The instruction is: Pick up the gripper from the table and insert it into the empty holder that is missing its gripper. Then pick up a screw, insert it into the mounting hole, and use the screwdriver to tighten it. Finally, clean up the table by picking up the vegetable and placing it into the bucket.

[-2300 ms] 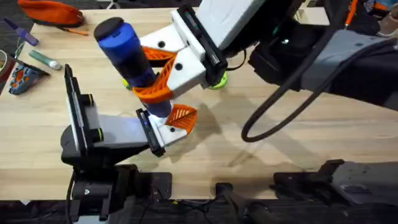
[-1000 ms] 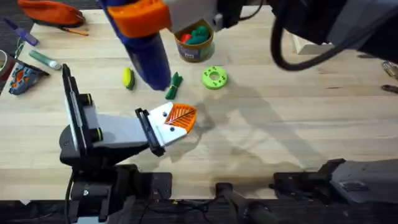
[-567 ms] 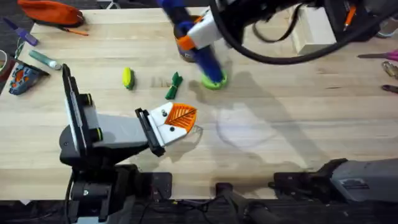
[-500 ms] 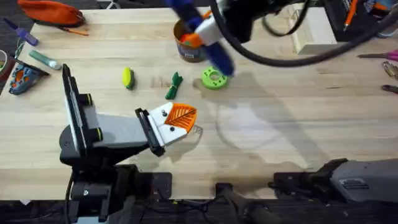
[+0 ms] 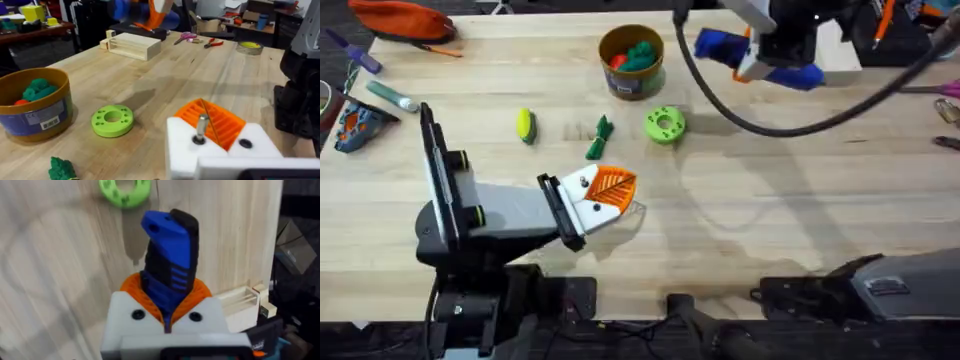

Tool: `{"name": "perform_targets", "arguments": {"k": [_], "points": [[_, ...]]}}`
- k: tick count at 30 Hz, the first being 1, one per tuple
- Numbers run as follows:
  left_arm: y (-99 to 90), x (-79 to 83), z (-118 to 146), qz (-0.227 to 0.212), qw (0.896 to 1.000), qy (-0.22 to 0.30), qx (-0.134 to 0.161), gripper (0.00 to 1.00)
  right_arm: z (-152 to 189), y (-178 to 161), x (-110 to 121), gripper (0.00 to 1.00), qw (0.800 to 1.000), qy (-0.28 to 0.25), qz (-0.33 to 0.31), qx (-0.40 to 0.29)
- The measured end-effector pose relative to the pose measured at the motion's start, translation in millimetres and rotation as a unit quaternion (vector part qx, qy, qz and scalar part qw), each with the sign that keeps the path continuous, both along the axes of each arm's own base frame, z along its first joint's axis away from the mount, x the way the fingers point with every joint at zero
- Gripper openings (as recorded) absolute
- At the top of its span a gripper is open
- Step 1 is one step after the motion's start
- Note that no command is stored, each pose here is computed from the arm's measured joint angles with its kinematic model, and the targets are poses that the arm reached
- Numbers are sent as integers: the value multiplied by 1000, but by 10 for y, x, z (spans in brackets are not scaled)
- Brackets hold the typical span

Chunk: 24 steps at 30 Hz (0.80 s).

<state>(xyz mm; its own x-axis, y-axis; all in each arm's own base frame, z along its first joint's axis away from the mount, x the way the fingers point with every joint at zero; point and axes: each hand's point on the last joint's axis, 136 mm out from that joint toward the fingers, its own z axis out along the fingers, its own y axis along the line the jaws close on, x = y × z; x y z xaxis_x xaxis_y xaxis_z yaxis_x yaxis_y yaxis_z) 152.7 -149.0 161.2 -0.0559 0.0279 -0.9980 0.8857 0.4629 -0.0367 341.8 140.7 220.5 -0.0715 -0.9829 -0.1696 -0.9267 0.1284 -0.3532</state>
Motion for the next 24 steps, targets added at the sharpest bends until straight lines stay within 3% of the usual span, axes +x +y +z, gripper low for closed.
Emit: {"name": "perform_targets", "arguments": {"k": [8, 12, 24], "points": [[0, 0, 0, 0, 1000, 0, 0, 6, -504, -410, 240, 23, 996, 58, 9, -64], [0, 0, 0, 0, 1000, 0, 0, 6, -681, -525, 346, 23, 996, 48, 17, -70], [0, 0, 0, 0, 1000, 0, 0, 6, -1634, -589, 182, 23, 986, 76, 105, -105]]}}
